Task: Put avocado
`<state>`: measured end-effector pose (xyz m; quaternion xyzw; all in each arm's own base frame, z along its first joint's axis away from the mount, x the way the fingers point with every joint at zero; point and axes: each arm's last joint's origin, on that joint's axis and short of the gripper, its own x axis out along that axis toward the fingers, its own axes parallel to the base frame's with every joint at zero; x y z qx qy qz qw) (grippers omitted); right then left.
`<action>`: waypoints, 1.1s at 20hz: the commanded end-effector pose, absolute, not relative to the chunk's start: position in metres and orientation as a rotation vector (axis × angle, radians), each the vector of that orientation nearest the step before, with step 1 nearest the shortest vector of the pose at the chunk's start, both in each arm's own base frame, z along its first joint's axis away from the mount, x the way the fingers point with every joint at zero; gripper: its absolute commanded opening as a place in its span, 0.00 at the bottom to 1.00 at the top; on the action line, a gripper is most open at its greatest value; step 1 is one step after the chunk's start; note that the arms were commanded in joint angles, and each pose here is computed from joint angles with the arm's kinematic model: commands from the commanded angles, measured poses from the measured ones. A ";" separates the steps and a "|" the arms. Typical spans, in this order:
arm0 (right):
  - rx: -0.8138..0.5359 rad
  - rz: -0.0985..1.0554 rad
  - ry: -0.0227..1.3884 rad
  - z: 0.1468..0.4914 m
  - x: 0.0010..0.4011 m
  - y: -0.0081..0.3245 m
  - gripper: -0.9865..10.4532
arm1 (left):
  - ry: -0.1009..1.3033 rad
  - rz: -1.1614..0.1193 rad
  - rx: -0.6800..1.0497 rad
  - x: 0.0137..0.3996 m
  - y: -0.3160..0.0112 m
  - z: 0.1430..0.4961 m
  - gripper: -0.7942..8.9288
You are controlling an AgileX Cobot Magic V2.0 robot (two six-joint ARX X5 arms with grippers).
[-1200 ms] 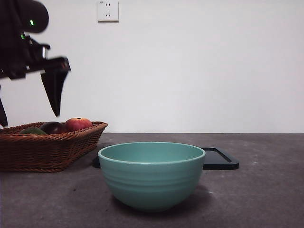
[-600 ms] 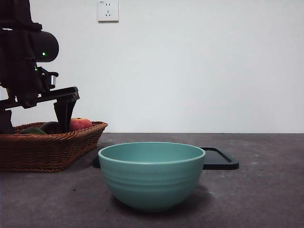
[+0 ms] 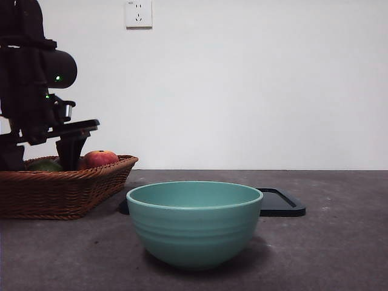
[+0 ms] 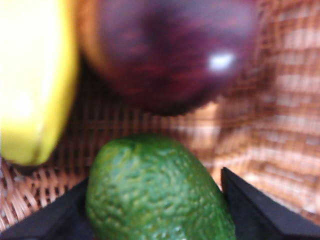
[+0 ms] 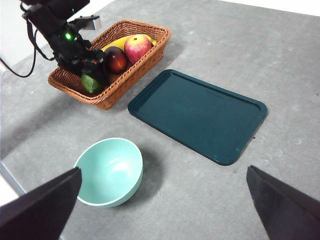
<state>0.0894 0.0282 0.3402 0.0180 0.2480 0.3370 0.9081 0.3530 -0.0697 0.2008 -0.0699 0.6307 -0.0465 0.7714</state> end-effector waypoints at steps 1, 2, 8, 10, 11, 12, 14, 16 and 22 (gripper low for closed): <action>0.031 0.703 0.488 0.346 0.089 0.029 0.58 | 1.372 -0.129 -0.125 0.360 -0.072 0.205 0.27; 0.031 0.703 0.488 0.346 0.089 0.029 0.58 | 1.378 -0.132 -0.120 0.360 -0.072 0.209 0.26; 0.031 0.702 0.488 0.346 0.089 0.029 0.58 | 1.350 -0.183 -0.077 0.345 -0.079 0.243 0.26; 0.031 0.702 0.488 0.346 0.089 0.029 0.58 | 1.279 -0.215 -0.066 0.334 -0.085 0.266 0.26; 0.031 0.702 0.488 0.346 0.089 0.029 0.58 | 1.254 -0.232 -0.060 0.326 -0.087 0.278 0.26; 0.031 0.701 0.488 0.346 0.089 0.029 0.58 | 1.237 -0.249 -0.051 0.316 -0.091 0.288 0.26; 0.031 0.700 0.488 0.346 0.089 0.029 0.58 | 1.210 -0.292 -0.028 0.297 -0.099 0.307 0.26; 0.031 0.700 0.488 0.346 0.089 0.029 0.58 | 1.198 -0.345 0.002 0.278 -0.111 0.320 0.26; 0.031 0.701 0.489 0.346 0.089 0.029 0.58 | 1.212 -0.540 0.136 0.236 -0.163 0.328 0.26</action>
